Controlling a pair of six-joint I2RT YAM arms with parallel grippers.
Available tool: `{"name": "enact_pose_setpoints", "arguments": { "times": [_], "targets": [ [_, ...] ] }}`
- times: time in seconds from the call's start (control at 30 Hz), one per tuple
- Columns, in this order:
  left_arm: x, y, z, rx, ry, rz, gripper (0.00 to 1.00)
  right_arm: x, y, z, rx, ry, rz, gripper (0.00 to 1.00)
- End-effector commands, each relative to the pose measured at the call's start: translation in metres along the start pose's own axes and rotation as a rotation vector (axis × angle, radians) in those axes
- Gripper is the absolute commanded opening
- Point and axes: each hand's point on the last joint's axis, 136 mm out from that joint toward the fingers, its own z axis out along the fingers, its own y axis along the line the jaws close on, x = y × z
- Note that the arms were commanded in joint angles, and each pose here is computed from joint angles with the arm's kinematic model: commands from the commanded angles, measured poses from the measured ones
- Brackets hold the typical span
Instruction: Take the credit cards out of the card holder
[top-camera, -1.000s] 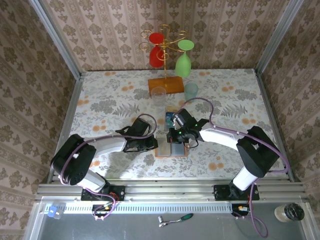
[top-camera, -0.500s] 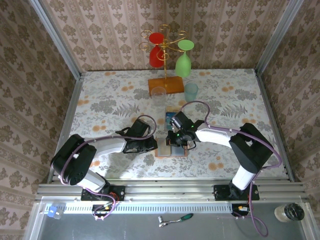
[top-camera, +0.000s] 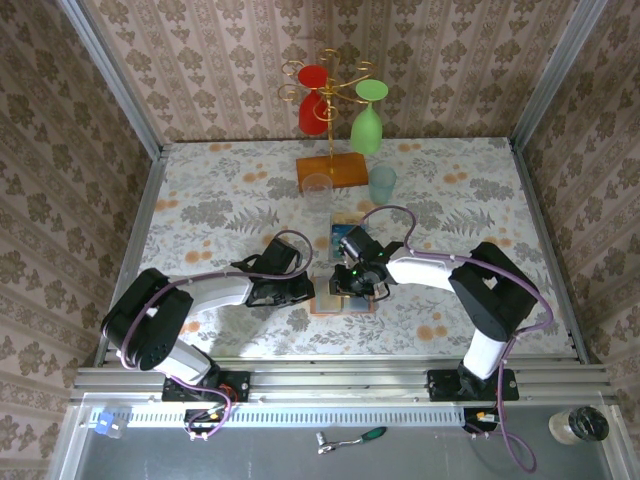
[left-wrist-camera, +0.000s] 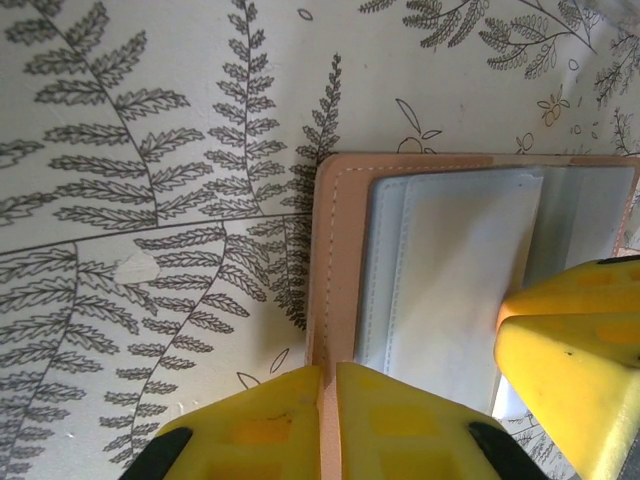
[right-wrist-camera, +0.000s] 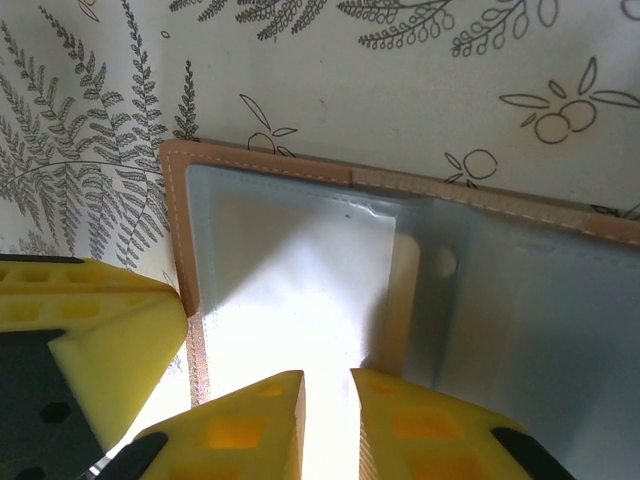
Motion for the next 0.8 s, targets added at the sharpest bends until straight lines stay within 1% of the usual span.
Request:
{"name": "enact_pose_setpoints", "arguments": {
  "times": [0.0,0.13,0.23,0.57,0.77],
  "targets": [
    [0.006,0.009,0.001,-0.030,0.017,-0.009,0.12,0.002,-0.002,0.003,0.027,0.022,0.013,0.21],
    [0.005,0.008,0.000,-0.031,0.016,-0.007,0.12,0.002,-0.008,0.001,0.066,0.016,0.011,0.26],
    [0.005,0.009,0.000,-0.035,0.018,-0.007,0.12,0.002,-0.013,-0.003,0.099,0.009,0.006,0.27],
    [0.001,0.007,-0.003,-0.040,0.022,0.000,0.12,0.002,-0.019,-0.009,0.132,-0.010,-0.001,0.29],
    [-0.008,-0.018,-0.015,0.025,-0.011,0.035,0.11,0.003,-0.015,-0.006,0.106,0.001,0.005,0.29]
  ]
}}
